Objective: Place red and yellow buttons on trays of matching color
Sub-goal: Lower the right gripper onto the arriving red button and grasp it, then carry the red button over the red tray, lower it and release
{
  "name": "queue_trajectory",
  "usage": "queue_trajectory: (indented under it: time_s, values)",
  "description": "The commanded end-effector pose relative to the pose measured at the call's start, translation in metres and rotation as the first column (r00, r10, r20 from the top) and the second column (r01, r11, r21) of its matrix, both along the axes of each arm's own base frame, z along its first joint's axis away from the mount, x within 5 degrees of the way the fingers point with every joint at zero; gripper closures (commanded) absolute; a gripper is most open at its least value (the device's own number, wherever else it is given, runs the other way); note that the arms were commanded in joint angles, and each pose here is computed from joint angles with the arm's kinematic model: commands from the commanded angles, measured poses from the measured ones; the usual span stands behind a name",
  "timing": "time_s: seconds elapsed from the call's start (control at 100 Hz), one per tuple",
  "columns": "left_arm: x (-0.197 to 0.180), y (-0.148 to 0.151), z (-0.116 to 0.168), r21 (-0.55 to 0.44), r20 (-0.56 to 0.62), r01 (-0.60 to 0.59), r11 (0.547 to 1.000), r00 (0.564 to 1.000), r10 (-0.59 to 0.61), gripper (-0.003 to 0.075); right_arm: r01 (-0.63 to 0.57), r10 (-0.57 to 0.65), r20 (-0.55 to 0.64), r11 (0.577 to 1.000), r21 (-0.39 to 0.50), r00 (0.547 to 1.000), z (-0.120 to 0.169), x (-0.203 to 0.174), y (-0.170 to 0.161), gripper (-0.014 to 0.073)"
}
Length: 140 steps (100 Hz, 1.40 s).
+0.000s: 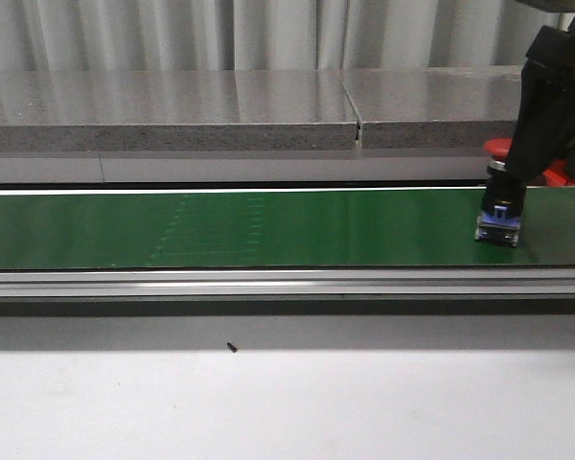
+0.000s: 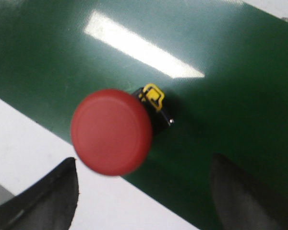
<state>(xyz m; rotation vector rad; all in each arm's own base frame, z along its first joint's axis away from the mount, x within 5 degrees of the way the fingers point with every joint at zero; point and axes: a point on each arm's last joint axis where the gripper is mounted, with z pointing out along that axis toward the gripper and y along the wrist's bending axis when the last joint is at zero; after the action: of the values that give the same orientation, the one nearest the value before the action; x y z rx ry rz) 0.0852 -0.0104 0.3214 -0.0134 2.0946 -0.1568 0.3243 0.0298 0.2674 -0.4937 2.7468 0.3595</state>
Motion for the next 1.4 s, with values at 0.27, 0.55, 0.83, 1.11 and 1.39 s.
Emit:
queue_trajectory:
  time_s: [0.27, 0.55, 0.83, 1.11, 1.39]
  values:
    - [0.003, -0.001, 0.013, -0.019, 0.083, 0.004, 1.0, 0.997, -0.002, 0.0739, 0.012, -0.022, 0.148, 0.998, 0.066, 0.989, 0.019, 0.007, 0.005, 0.0103]
    - [0.003, -0.001, 0.013, -0.019, 0.083, 0.004, 1.0, 0.997, -0.002, 0.0739, 0.009, -0.018, 0.14, 0.998, 0.067, 0.99, 0.018, 0.007, 0.005, 0.0461]
    - [0.003, -0.001, 0.013, -0.019, 0.083, 0.004, 1.0, 0.997, -0.002, 0.0739, 0.041, -0.054, 0.217, 0.997, 0.063, 0.975, 0.034, 0.005, -0.004, 0.0551]
    - [0.003, -0.001, 0.013, -0.019, 0.083, 0.004, 1.0, 0.997, -0.002, 0.0739, 0.208, -0.221, 0.345, 0.975, 0.076, 0.912, 0.065, 0.01, -0.051, 0.0551]
    - [0.003, -0.001, 0.013, -0.019, 0.083, 0.004, 1.0, 0.997, -0.002, 0.0739, 0.403, -0.403, 0.397, 0.911, 0.086, 0.825, 0.074, 0.004, -0.114, 0.0551]
